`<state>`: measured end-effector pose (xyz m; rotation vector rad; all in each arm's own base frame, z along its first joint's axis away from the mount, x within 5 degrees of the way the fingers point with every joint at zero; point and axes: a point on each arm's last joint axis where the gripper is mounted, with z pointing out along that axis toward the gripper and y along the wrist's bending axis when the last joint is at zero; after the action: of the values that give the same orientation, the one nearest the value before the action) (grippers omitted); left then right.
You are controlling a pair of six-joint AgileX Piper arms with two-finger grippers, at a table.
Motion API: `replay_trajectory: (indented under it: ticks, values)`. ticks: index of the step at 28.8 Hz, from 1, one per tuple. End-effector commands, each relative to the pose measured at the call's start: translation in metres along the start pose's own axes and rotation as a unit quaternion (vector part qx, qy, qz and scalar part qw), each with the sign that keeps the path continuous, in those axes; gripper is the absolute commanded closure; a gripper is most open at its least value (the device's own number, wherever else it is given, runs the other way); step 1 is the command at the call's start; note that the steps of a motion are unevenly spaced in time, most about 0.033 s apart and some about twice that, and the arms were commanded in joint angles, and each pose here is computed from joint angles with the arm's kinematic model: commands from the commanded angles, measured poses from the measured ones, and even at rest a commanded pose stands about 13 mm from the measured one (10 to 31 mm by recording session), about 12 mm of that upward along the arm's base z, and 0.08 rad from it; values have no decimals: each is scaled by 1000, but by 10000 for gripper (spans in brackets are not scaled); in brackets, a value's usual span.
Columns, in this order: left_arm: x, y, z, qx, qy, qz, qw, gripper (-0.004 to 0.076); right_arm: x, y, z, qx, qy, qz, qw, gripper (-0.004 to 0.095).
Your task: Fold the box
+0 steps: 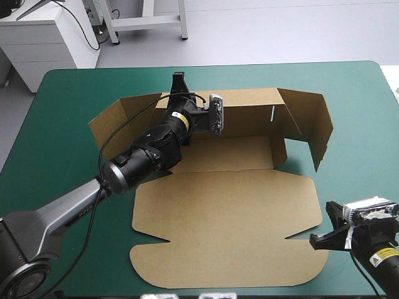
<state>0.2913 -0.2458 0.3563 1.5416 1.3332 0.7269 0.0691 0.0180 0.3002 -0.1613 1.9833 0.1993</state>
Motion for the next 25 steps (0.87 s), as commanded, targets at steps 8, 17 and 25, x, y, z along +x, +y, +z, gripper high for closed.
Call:
replay_trajectory:
  ticks: [8,17,25]
  values:
    - [14,-5,-20,-82,-19,27,996,732,-42,-1,-8,12,-74,22,997,926]
    - [25,-31,-20,-99,-12,30,995,732,-107,0,3,7,-41,20,999,926]
    - [28,-38,-19,-92,-3,34,995,732,-188,-3,46,8,-11,9,1000,926]
